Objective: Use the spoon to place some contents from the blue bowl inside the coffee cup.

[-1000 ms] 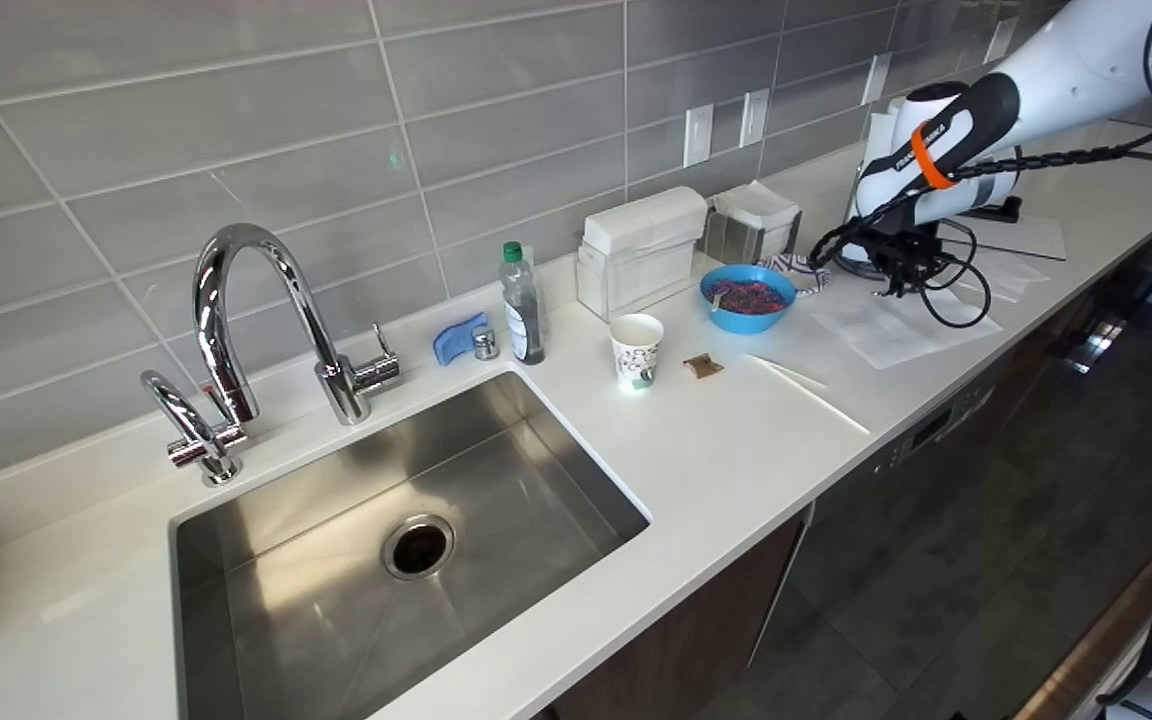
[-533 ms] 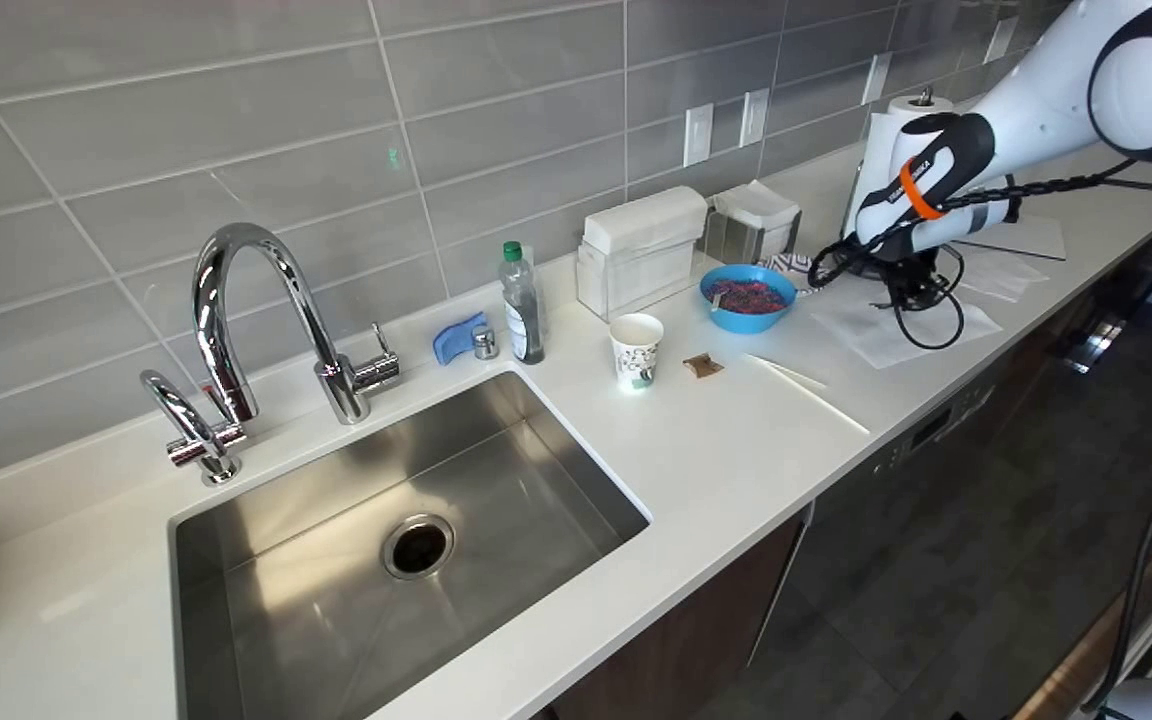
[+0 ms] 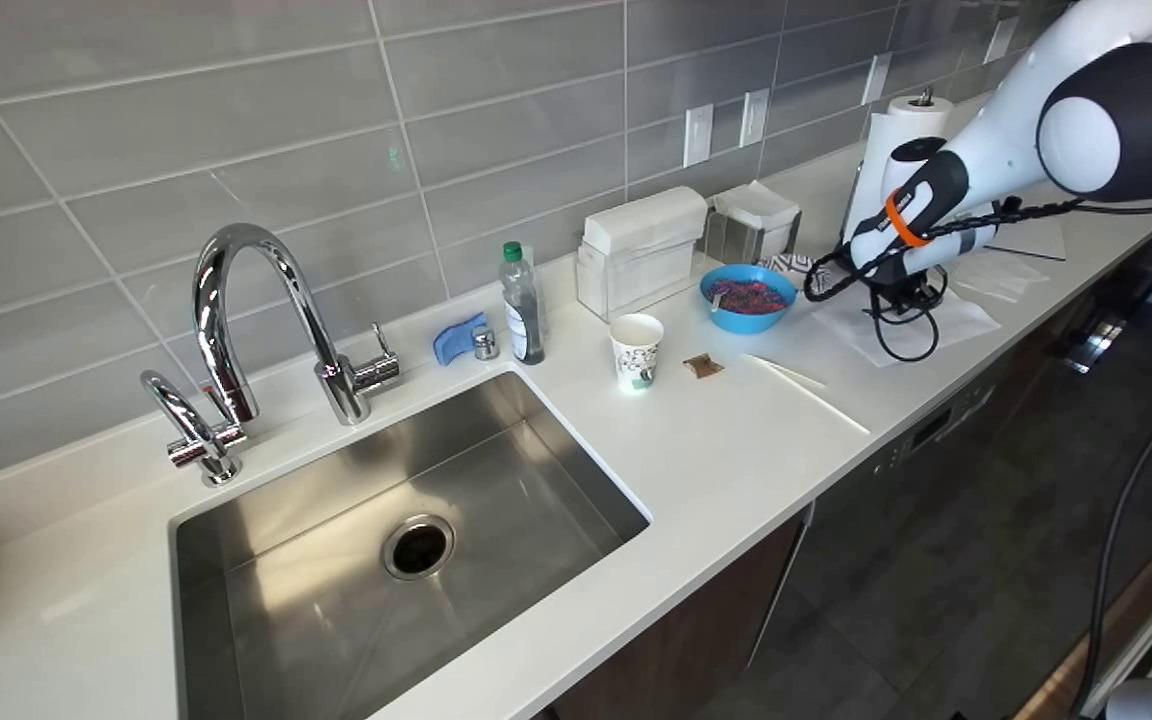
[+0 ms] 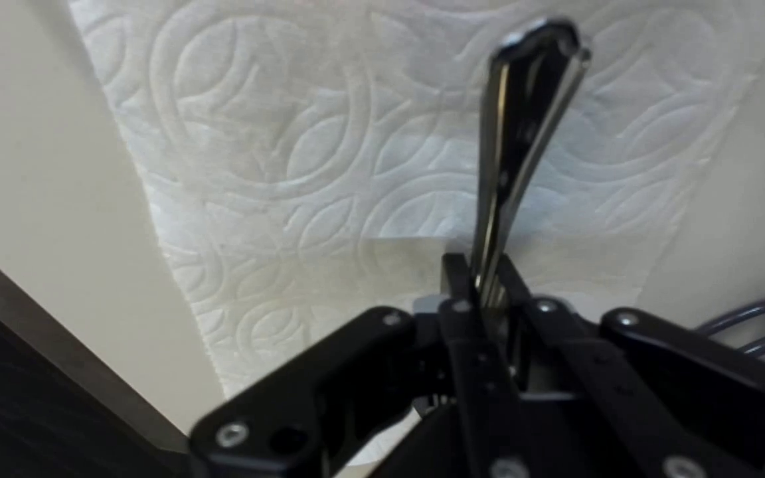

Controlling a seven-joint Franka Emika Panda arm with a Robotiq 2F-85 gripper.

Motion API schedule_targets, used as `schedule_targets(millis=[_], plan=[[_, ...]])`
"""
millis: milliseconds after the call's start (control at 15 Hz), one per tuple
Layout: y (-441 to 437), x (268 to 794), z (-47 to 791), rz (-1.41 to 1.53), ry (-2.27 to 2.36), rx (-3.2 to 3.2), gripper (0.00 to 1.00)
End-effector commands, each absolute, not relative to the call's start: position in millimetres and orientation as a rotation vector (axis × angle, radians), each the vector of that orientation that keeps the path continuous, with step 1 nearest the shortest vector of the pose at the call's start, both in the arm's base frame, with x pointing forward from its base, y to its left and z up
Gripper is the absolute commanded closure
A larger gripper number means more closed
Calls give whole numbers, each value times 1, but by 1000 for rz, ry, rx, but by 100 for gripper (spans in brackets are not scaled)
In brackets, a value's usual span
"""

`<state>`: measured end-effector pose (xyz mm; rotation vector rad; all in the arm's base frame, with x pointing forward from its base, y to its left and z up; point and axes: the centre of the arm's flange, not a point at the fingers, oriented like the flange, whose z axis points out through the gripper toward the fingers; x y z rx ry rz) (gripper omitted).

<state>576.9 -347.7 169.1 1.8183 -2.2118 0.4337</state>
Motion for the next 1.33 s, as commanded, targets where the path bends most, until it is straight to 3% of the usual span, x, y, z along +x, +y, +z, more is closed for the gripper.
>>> schedule_targets(millis=[0, 67, 200, 667, 1067, 1267], plan=[[-346, 583, 171, 463, -2219, 1799, 69], [-344, 583, 177, 452, -2213, 1813, 59], [-340, 579, 191, 435, -2195, 1846, 52], [-332, 530, 264, 283, -1795, 2248, 1], [-329, 477, 298, 222, -1454, 2570, 0], [-337, 493, 296, 262, -1471, 2538, 1]])
